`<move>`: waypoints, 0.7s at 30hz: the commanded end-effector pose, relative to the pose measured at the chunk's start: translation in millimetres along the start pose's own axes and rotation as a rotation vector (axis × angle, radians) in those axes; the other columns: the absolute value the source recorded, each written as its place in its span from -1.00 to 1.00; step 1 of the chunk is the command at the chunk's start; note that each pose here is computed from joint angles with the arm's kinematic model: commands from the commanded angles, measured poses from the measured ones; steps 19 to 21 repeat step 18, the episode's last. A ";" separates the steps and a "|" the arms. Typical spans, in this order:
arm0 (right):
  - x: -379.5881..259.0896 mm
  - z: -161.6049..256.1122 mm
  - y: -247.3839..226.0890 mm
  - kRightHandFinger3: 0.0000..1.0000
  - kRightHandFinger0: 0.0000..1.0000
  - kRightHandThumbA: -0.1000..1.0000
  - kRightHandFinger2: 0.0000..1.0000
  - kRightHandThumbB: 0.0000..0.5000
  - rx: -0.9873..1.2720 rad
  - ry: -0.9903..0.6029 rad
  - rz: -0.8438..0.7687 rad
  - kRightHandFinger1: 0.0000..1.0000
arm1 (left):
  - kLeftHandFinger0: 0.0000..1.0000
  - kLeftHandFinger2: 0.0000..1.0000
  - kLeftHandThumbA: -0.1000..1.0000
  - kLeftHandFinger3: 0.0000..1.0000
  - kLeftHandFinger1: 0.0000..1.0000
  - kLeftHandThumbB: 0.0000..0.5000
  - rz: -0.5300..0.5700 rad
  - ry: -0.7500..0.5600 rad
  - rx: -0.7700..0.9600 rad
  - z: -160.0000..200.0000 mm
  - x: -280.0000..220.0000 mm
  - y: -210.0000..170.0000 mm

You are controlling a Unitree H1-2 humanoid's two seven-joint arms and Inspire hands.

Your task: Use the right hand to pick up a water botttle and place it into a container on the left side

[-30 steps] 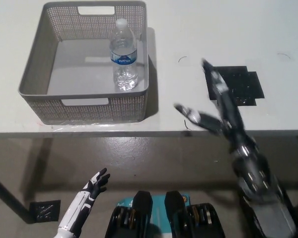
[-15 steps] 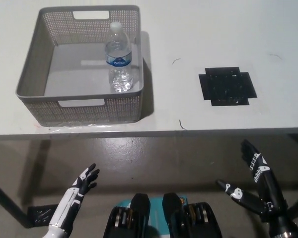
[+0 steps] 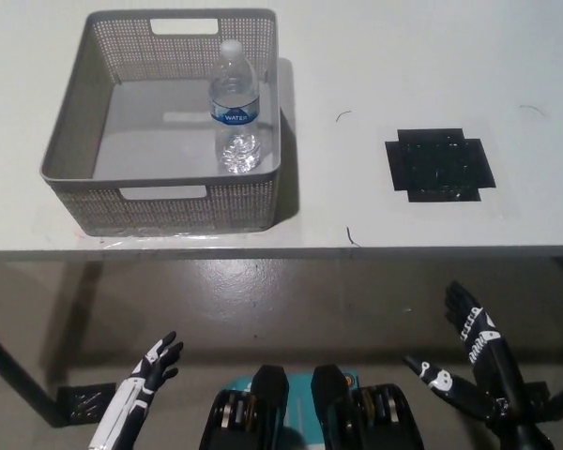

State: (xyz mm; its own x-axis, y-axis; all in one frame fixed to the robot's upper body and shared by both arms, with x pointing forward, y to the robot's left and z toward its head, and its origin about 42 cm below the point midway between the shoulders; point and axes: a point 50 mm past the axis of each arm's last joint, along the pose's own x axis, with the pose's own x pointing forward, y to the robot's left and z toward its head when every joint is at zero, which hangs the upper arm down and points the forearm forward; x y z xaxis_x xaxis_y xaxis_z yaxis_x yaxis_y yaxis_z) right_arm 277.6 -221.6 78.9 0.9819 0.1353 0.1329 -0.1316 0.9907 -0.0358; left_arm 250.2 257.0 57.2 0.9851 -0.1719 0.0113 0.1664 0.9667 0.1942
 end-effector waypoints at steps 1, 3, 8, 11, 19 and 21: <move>14.3 9.6 -3.7 1.00 1.00 1.00 1.00 0.22 0.009 -0.067 0.004 1.00 | 1.00 1.00 1.00 1.00 1.00 -0.47 0.004 -0.079 0.022 14.9 9.9 4.0; 15.6 8.7 -3.9 1.00 1.00 1.00 1.00 0.19 0.007 -0.065 0.005 1.00 | 1.00 1.00 1.00 1.00 1.00 -0.50 0.008 -0.077 0.022 15.4 10.3 3.5; 15.8 8.0 -4.4 1.00 1.00 0.95 1.00 -0.01 -0.006 -0.057 0.014 1.00 | 1.00 1.00 1.00 1.00 1.00 -0.57 0.005 -0.078 0.024 15.9 10.6 3.6; 17.3 8.8 -7.3 1.00 1.00 0.99 1.00 0.03 -0.019 -0.064 0.011 1.00 | 1.00 1.00 1.00 1.00 1.00 -0.56 0.007 -0.078 0.016 15.4 12.5 2.9; 21.5 10.9 -9.2 1.00 1.00 0.94 1.00 -0.14 -0.020 -0.063 0.002 1.00 | 1.00 1.00 1.00 1.00 1.00 -0.56 0.006 -0.082 0.014 17.2 15.3 4.7; 21.5 10.9 -9.2 1.00 1.00 0.94 1.00 -0.14 -0.020 -0.063 0.002 1.00 | 1.00 1.00 1.00 1.00 1.00 -0.56 0.006 -0.082 0.014 17.2 15.3 4.7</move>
